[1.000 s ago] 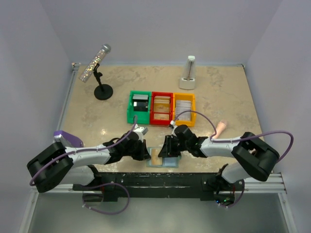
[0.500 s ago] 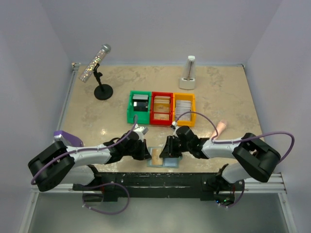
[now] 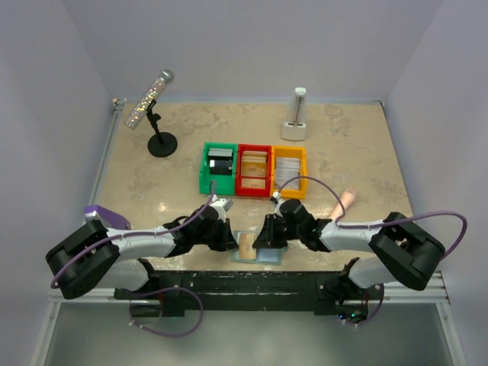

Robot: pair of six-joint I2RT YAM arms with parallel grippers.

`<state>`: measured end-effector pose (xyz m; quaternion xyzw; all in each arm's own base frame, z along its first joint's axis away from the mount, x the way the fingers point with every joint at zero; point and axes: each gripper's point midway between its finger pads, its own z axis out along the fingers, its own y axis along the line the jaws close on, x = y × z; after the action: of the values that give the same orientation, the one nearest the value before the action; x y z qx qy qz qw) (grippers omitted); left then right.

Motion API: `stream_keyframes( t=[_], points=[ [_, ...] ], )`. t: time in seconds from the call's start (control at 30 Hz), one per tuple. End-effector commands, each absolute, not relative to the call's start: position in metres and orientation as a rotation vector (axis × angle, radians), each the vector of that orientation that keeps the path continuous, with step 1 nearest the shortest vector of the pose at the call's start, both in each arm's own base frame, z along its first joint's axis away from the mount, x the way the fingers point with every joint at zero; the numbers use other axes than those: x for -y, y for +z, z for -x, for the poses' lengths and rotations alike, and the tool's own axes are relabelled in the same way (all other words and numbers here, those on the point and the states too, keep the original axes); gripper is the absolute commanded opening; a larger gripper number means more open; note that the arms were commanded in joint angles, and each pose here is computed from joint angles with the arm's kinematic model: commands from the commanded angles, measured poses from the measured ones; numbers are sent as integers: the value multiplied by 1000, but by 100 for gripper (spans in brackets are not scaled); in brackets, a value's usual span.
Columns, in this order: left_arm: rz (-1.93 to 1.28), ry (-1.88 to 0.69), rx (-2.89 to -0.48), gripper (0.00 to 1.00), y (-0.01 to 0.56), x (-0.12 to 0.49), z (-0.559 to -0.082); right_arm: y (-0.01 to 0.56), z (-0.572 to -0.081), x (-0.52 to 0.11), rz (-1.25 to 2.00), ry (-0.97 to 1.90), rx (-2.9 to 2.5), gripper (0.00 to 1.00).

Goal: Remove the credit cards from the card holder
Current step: Remove the credit card from the card holder.

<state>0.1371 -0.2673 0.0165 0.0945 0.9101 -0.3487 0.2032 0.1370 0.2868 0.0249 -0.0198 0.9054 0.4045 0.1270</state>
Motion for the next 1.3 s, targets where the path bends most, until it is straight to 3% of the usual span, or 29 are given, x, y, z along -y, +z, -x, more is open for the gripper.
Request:
stream_keyframes(
  t=[0.0,0.33,0.73,1.27],
  points=[
    [-243,-852,-2633,0,-9,248,-130,34,-142,-286,47,1201,-2585,17],
    [-242,-856,-2649,0,-13,249,-128,43,-141,-285,64,1212,-2558,18],
    [-233,-852,-2656,0,-16,248,-128,47,-142,-279,50,1206,-2549,3],
    [-235,-851,-2656,0,-16,249,-128,42,-141,-266,16,1175,-2564,0]
  ],
)
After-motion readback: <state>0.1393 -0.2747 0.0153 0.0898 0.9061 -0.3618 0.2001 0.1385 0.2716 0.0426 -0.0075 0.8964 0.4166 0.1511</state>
